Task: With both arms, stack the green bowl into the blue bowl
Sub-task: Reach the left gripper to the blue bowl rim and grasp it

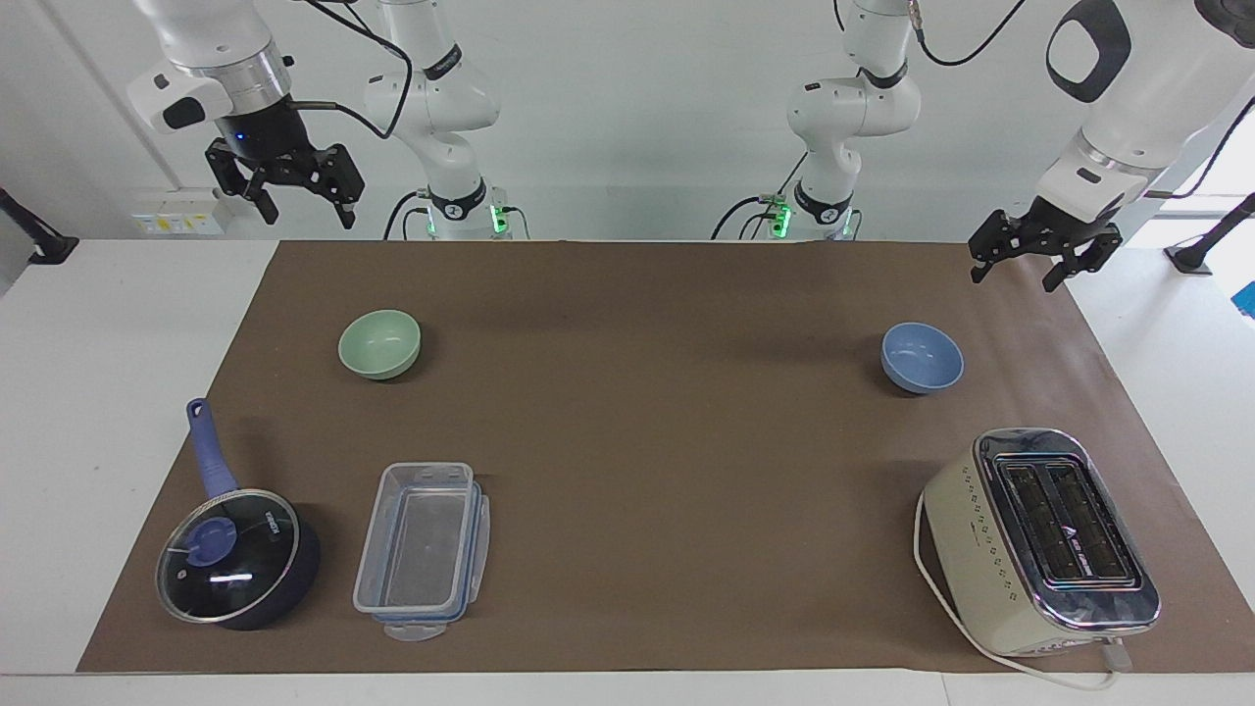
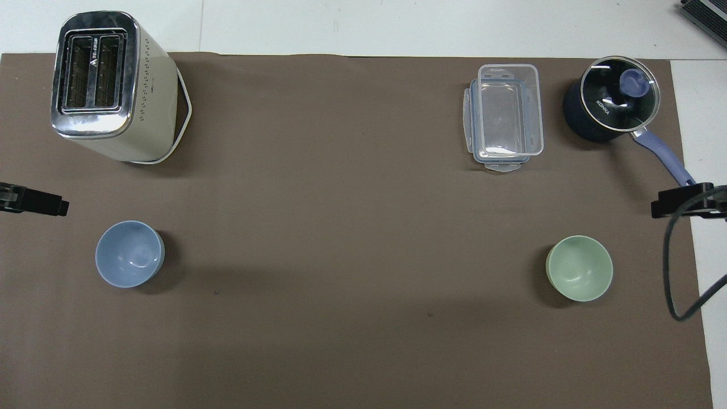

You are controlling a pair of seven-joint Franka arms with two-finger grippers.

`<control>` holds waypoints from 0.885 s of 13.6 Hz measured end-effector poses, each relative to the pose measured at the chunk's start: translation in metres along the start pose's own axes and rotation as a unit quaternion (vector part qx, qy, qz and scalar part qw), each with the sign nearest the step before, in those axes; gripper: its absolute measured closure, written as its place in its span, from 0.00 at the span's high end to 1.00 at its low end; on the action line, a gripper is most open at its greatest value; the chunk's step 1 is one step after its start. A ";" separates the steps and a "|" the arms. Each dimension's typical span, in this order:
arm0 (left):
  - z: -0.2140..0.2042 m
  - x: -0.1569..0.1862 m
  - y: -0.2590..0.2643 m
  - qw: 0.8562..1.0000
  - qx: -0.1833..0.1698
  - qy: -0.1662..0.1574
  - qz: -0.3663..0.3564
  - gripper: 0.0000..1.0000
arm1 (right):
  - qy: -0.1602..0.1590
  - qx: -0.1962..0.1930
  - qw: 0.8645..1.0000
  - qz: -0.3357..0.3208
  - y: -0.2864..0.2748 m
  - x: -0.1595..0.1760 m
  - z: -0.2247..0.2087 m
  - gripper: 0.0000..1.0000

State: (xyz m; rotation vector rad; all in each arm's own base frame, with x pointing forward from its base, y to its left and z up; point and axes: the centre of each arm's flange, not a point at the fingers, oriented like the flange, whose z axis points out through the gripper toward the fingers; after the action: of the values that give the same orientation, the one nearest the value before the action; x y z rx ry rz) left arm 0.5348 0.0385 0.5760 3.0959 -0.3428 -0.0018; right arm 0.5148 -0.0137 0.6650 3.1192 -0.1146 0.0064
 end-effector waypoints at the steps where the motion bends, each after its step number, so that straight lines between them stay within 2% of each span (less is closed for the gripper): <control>1: 0.011 -0.005 -0.010 1.000 -0.001 -0.003 0.005 1.00 | 0.000 0.000 1.000 0.000 0.000 0.000 0.000 1.00; 4: 0.044 -0.012 -0.033 1.000 0.000 0.009 0.005 1.00 | 0.000 0.000 1.000 0.000 0.000 0.000 0.000 1.00; 9: 0.113 -0.017 -0.034 0.999 -0.002 0.032 0.000 1.00 | 0.000 0.000 1.000 0.000 0.000 0.000 0.000 1.00; 12: 0.150 -0.026 -0.045 0.999 -0.023 0.042 -0.002 1.00 | 0.000 0.000 1.000 0.000 0.000 0.000 0.000 1.00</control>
State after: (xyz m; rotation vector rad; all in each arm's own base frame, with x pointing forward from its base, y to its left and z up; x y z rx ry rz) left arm 0.5186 0.0847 0.4252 3.0400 -0.3292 0.1186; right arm 0.5148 -0.0137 0.6650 3.1192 -0.1146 0.0064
